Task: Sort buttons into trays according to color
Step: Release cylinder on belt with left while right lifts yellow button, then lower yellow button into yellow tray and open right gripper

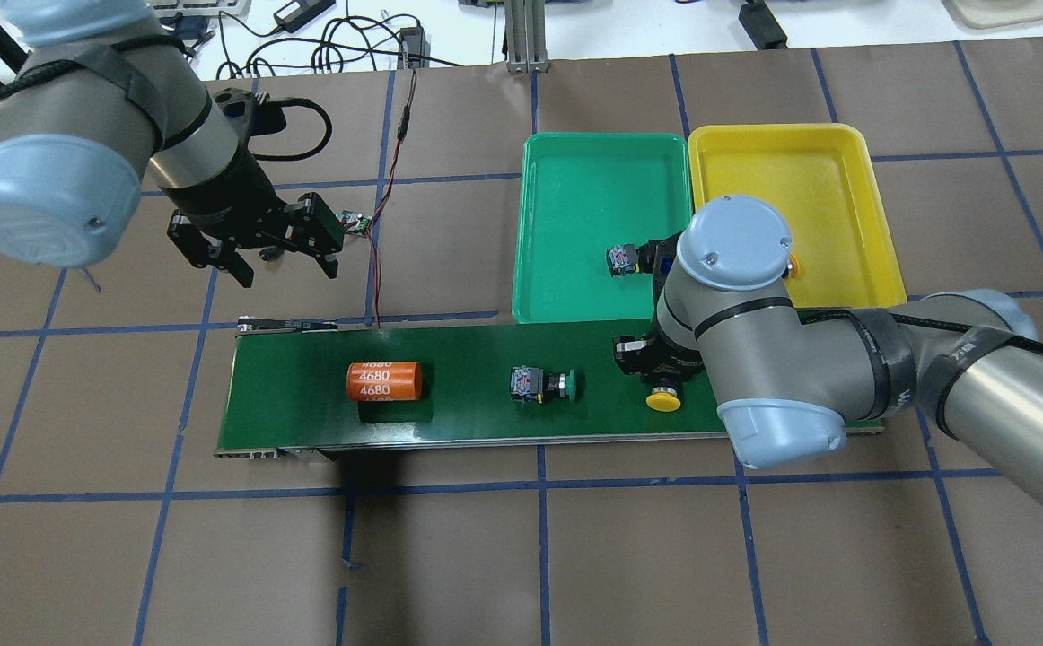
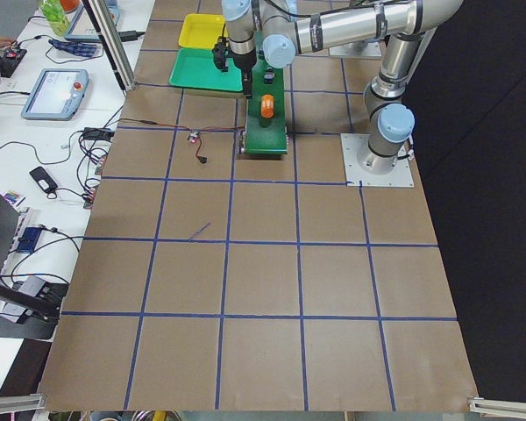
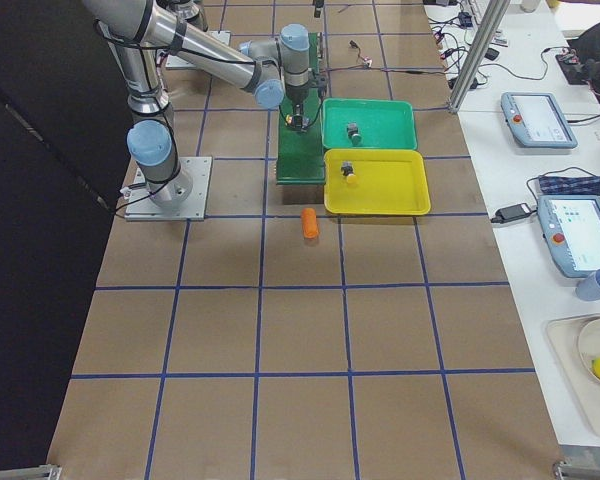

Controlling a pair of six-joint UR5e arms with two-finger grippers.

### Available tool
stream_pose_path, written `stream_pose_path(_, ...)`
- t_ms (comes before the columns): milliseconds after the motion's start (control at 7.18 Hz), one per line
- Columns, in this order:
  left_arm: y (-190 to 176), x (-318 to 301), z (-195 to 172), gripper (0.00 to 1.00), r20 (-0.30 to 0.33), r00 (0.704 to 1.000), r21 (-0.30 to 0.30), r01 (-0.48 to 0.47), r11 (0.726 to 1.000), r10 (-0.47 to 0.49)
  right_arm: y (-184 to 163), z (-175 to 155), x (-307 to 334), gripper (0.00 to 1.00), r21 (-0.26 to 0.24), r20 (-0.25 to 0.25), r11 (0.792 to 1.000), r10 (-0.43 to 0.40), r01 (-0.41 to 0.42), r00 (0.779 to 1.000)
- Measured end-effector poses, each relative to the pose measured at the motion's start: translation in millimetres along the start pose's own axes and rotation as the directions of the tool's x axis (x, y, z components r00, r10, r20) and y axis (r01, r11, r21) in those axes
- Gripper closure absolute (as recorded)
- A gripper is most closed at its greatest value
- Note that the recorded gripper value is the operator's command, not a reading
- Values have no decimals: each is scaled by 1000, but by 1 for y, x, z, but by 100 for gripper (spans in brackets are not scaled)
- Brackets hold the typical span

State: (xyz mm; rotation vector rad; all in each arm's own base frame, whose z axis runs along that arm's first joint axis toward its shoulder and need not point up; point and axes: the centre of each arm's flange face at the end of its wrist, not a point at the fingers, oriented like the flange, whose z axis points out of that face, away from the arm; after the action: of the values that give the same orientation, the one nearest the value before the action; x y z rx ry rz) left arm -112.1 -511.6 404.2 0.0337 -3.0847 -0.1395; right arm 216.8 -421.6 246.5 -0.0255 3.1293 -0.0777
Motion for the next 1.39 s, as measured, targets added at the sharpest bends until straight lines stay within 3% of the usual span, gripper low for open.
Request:
stream_pose_path(418, 0, 1, -34, 0, 49, 999, 35, -6, 999, 4, -33, -28, -1, 94, 61, 13, 997, -54, 54, 998)
stream_pose_path(557, 3, 4, -40, 0, 51, 999, 49, -11, 999, 9, -58, -37, 2, 85, 74, 6, 993, -88, 87, 996)
stream_pose_path(836, 7, 9, -46, 0, 54, 998, 61, -21, 998, 18, -119, -35, 43, 85, 67, -11, 990, -125, 125, 992)
stream_pose_path(975, 7, 9, -48, 0, 54, 998, 68, -23, 997, 19, -147, -20, 79, 76, 49, -17, 986, -158, 159, 987)
stream_pose_path(1115, 9, 10, -51, 0, 55, 998, 74, -24, 997, 20, -171, -2, 110, 1, 29, -23, 982, -188, 189, 982)
stream_pose_path(1393, 12, 10, -57, 0, 57, 998, 88, -24, 996, 19, -202, 23, 141, 0, 10, -41, 978, -206, 207, 978)
